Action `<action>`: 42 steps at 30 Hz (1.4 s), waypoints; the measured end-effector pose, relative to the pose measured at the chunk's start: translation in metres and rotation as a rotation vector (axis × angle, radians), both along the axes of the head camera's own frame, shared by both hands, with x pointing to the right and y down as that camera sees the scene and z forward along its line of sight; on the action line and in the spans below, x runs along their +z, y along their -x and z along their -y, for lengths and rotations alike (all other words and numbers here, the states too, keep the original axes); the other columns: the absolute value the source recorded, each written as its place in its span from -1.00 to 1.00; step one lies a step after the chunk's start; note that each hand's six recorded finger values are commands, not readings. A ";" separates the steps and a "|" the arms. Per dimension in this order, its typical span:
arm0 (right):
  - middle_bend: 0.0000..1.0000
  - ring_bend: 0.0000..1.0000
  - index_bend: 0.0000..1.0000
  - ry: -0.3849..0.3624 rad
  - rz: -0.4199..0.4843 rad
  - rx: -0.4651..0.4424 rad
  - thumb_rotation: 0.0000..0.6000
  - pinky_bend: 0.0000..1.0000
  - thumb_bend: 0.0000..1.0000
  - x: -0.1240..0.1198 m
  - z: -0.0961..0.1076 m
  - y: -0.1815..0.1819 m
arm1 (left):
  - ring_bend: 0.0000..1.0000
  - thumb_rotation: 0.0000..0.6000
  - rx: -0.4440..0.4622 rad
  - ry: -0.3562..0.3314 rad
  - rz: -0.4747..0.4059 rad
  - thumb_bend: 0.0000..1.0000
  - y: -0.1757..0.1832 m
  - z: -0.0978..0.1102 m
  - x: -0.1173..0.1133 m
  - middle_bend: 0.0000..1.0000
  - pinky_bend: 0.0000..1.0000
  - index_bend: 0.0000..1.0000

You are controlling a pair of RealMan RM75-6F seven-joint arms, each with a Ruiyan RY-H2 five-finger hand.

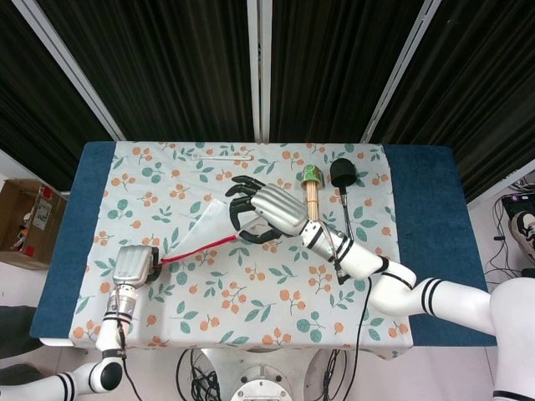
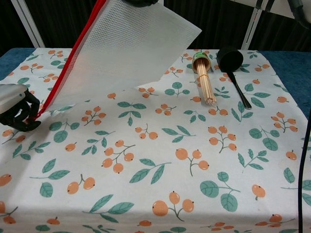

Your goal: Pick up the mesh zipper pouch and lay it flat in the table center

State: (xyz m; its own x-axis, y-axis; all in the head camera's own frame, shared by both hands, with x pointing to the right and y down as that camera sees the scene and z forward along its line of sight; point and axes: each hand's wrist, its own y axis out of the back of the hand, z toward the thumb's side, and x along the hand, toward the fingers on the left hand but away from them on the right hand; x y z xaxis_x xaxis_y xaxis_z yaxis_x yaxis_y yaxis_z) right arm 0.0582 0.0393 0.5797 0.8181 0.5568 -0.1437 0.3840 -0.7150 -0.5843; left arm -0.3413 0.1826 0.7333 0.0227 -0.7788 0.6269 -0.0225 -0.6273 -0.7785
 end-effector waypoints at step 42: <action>-0.97 -1.00 -1.00 0.085 -0.721 0.001 1.00 -1.00 -0.80 0.071 -0.100 -0.183 | -0.75 1.00 -0.098 -0.301 -0.063 -1.00 0.080 0.017 -0.140 -0.67 -0.53 -0.73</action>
